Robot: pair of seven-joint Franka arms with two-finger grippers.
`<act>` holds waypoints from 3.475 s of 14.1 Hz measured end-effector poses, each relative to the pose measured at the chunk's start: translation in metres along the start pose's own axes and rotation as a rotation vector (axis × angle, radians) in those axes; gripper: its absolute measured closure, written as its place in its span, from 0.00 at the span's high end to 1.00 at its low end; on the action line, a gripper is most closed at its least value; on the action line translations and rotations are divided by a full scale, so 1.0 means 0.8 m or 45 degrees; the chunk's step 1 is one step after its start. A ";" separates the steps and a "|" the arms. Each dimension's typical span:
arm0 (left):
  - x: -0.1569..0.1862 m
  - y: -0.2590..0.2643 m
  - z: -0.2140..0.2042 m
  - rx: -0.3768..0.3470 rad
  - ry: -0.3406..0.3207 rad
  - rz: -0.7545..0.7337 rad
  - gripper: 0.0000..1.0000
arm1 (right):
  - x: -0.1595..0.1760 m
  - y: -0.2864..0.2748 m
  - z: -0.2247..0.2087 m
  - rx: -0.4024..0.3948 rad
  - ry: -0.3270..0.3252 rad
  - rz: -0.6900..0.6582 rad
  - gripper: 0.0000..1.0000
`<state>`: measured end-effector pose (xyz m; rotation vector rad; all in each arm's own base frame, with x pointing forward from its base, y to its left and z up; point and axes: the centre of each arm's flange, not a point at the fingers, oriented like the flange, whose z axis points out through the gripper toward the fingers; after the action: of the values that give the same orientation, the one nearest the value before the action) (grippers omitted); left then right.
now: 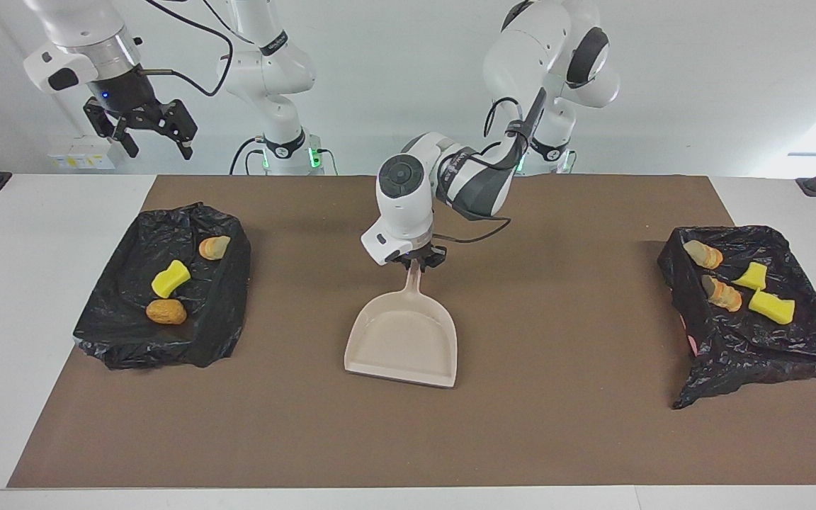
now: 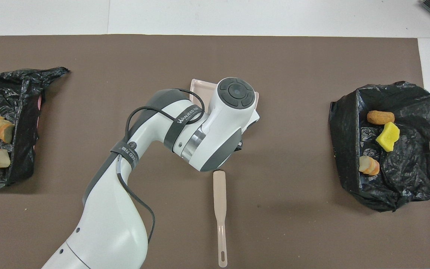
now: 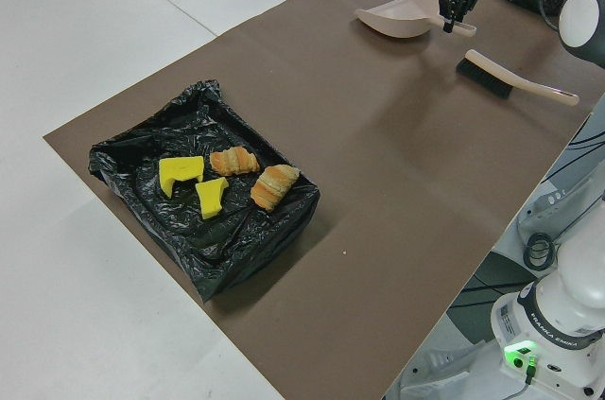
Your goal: Sweep and dump trash in bin
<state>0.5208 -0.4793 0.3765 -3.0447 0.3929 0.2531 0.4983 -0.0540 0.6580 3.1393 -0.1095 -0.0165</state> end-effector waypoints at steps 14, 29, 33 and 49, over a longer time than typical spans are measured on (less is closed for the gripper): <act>0.044 -0.345 -0.163 -0.021 0.241 -0.410 1.00 | 0.000 -0.002 0.000 0.000 0.000 -0.003 1.00; -0.113 -0.532 -0.276 -0.031 0.209 -0.097 1.00 | 0.000 -0.003 0.000 -0.001 0.000 -0.005 1.00; -0.146 -0.532 -0.290 -0.040 0.198 -0.097 1.00 | 0.000 -0.003 0.000 -0.001 0.000 -0.005 1.00; -0.171 -0.560 -0.284 -0.049 0.179 -0.140 1.00 | -0.003 -0.002 0.002 0.000 -0.029 -0.003 1.00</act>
<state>0.5408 -0.0312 0.6411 -3.1190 0.2292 0.0417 0.4957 -0.0526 0.6562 3.1400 -0.1061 -0.0528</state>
